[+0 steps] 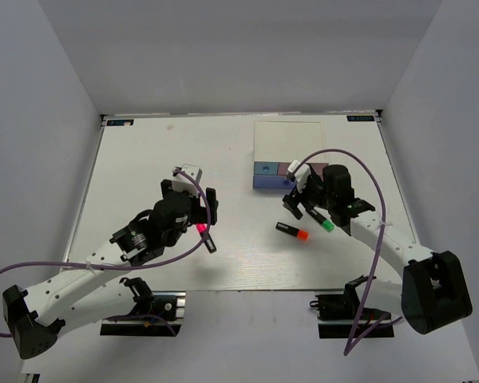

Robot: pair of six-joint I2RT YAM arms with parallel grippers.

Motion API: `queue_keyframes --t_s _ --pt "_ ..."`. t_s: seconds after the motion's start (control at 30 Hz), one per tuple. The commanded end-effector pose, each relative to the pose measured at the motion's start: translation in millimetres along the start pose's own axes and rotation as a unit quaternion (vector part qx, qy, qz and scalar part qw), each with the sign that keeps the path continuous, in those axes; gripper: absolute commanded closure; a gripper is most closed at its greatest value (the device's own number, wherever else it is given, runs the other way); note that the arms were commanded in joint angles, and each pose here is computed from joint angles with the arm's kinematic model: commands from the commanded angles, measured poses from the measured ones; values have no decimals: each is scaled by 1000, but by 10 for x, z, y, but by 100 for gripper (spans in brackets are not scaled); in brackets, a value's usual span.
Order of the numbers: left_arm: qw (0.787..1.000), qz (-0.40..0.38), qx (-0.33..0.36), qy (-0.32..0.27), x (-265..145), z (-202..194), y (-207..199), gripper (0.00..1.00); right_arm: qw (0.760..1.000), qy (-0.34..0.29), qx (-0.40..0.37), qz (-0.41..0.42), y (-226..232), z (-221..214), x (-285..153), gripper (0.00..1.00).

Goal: Sort the stationery into containers
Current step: Close the drawer in the storage box, then open the drawer in the storage box.

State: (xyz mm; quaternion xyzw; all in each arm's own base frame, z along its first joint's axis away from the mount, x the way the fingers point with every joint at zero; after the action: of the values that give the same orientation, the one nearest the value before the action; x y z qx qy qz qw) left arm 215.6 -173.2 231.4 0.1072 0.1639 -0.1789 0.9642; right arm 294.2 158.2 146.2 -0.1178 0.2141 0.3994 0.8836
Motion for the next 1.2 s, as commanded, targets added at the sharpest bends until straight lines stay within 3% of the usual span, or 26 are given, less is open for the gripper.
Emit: queue_keyframes --t_s 0.0,0.07,0.13,0.17,0.27,0.4,0.5,0.6,0.63,0.73,0.8,0.87,0.9,0.93,1.0,1.03,1.07,1.1,1.17 --pt "1000 -2 0 -7 8 17 -5 0 998 -6 57 18 95 -47 32 10" --pt "1000 3 0 -7 9 17 8 0 997 -11 73 4 67 -45 54 14" --pt "1000 3 2 -3 26 0 -1 0 995 -8 99 -11 45 -111 98 29" --pt "1000 3 2 -3 26 0 -1 0 992 -14 122 -25 15 -102 109 40" --pt "1000 3 2 -3 26 0 -1 0 986 -17 157 -61 -64 -186 154 50" --pt "1000 -13 4 -6 5 14 -35 0 987 -7 155 -51 -13 -243 229 51" --pt "995 -91 15 -27 -23 54 -252 4 990 3 144 5 125 -86 183 44" --pt "982 -175 23 -62 -93 93 -479 15 989 8 143 30 178 187 24 42" --pt "979 -193 22 -68 -104 98 -533 25 989 9 146 33 200 226 -11 40" --pt "965 -256 -11 -59 -44 104 -812 45 988 -61 145 11 167 656 -290 40" --pt "953 -291 -52 -66 4 141 -990 51 983 -81 166 -18 108 745 -382 40" --pt "945 -311 -78 -56 99 54 -1178 55 980 -104 162 -49 50 820 -525 50" --pt "941 -317 -108 -45 143 -51 -1240 55 978 -113 160 -64 23 838 -577 58" --pt "934 -323 -134 -74 182 60 -1288 56 976 -118 164 -78 -16 837 -608 75" --pt "931 -311 -185 -50 350 -95 -1372 55 965 -143 167 -145 -196 875 -766 88" --pt "923 -314 -208 -81 388 52 -1399 52 960 -154 170 -159 -238 904 -811 88" --pt "922 -305 -227 -76 460 2 -1414 41 954 -169 172 -179 -276 944 -919 84" --pt "918 -298 -259 -48 593 -108 -1494 38 951 -184 171 -182 -294 975 -943 78" --pt "909 -295 -287 -60 737 11 -1571 36 943 -199 172 -204 -350 973 -1031 70"
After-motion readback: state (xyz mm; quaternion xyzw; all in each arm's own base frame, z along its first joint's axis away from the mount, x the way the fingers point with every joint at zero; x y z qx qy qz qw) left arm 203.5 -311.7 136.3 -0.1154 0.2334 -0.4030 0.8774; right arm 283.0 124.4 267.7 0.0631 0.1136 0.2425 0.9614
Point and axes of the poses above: each gripper's point midway between its finger pads, its own x axis out along the fingers, its own y axis along the line the jaws close on, z = x × y, the point moved 3 cm from there along -x, back along the fingers, and after that the axes turned 15 degrees about x, right-handed, at the moved point
